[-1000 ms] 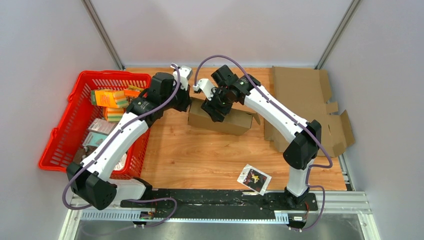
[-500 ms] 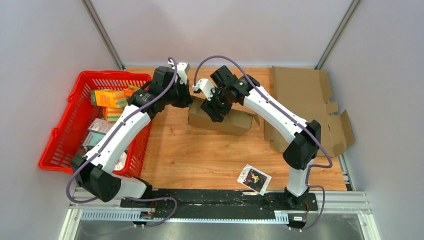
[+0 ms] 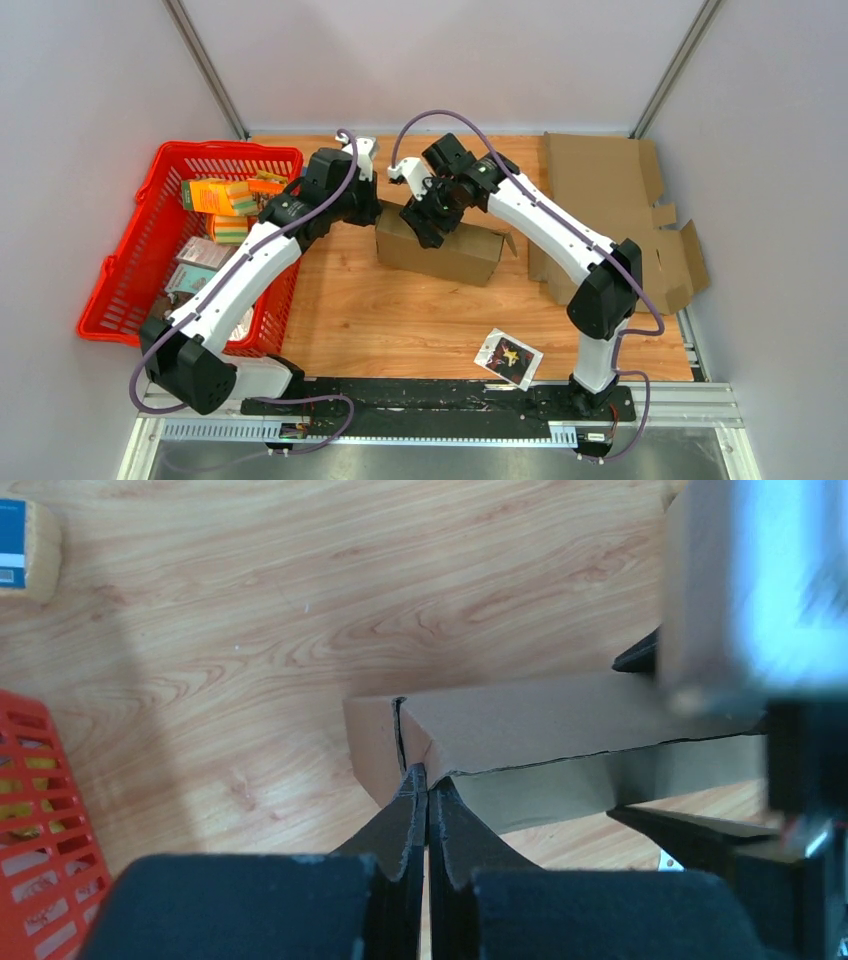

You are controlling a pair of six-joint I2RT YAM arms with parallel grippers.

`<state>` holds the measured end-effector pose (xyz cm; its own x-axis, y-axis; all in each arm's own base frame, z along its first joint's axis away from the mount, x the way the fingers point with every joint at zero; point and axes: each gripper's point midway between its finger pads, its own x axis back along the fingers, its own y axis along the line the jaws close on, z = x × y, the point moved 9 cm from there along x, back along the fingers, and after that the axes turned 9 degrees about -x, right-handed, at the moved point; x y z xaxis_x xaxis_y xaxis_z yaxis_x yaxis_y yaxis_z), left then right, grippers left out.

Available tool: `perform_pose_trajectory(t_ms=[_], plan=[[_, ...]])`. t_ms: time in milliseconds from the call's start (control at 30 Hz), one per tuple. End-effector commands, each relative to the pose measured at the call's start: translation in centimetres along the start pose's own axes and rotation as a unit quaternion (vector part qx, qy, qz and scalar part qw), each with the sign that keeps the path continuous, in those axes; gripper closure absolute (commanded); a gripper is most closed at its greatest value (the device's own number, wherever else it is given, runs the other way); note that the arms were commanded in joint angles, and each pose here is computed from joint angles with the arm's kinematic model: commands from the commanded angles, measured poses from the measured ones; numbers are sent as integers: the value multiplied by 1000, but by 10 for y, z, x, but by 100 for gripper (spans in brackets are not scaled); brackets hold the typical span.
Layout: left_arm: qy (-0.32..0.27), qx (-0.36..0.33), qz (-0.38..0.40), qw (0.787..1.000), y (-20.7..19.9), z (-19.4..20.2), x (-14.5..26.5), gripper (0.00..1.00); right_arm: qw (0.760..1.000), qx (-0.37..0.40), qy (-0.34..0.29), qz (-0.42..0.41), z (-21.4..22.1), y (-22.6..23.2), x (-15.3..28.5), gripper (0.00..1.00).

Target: Fold the paper box

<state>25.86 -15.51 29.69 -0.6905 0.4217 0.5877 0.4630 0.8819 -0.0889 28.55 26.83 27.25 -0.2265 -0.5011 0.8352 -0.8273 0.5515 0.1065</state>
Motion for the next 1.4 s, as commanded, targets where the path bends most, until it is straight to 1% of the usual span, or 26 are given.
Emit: perform_pose_trajectory(t_ms=[0,67,100,133,200,233,300,333,367,400,467,500,533,567,633,733,800,900,933,1000,1067,1133,1200,1233,1267,1367], plan=[[37,-7,-17,999,3,16,0,100,986,-153,-64,-9,0,-5,29,24],[37,-6,-19,999,3,16,1,100,974,-219,-66,4,13,-12,38,19],[38,-6,-21,999,4,17,1,100,968,-237,-88,14,16,-12,58,17],[39,-5,-20,999,4,17,1,100,957,-279,-79,22,28,-13,61,11],[39,-5,-21,999,4,17,1,100,950,-295,-96,33,42,-12,81,9],[41,-6,-20,999,4,17,2,100,947,-291,-128,38,49,-4,103,6],[38,-5,-14,999,3,17,3,100,943,-305,-122,63,73,-1,103,4],[36,-4,-12,999,2,17,3,100,939,-303,-141,75,81,4,115,4],[36,-3,-9,999,2,17,4,100,933,-319,-129,109,94,-1,112,6],[36,-2,-5,999,1,18,5,100,929,-324,-130,123,100,0,116,7],[33,-1,-5,999,1,18,8,100,923,-328,-141,146,112,0,123,13],[34,-1,-3,999,0,20,7,100,923,-327,-135,150,118,0,119,17],[33,-1,-3,999,0,20,7,100,923,-326,-139,150,119,0,118,26],[34,0,-4,999,1,20,7,100,923,-324,-143,148,121,1,119,33],[39,-1,-4,999,1,20,8,100,925,-321,-155,134,120,2,114,45],[42,-2,-5,999,1,20,8,100,927,-321,-152,118,119,3,109,54],[43,-2,-8,999,1,19,10,100,924,-326,-144,137,121,-1,107,57],[45,-3,-8,999,1,19,11,100,923,-327,-136,150,122,-3,106,68],[43,-2,-8,999,1,18,12,100,921,-333,-139,145,120,-2,106,74],[43,0,-5,999,0,18,11,100,920,-344,-145,117,115,2,106,80],[45,4,-1,999,-1,17,10,100,912,-367,-157,98,109,5,107,83],[46,6,2,999,-1,17,10,100,901,-390,-166,97,105,6,108,92],[47,8,5,999,-2,17,9,100,883,-424,-180,90,99,8,110,100],[48,9,7,999,-2,18,9,100,876,-437,-187,89,97,8,110,100],[48,9,7,999,-3,17,10,100,861,-462,-194,86,95,9,109,100],[46,9,6,999,-2,18,12,100,850,-482,-199,77,92,8,103,100]])
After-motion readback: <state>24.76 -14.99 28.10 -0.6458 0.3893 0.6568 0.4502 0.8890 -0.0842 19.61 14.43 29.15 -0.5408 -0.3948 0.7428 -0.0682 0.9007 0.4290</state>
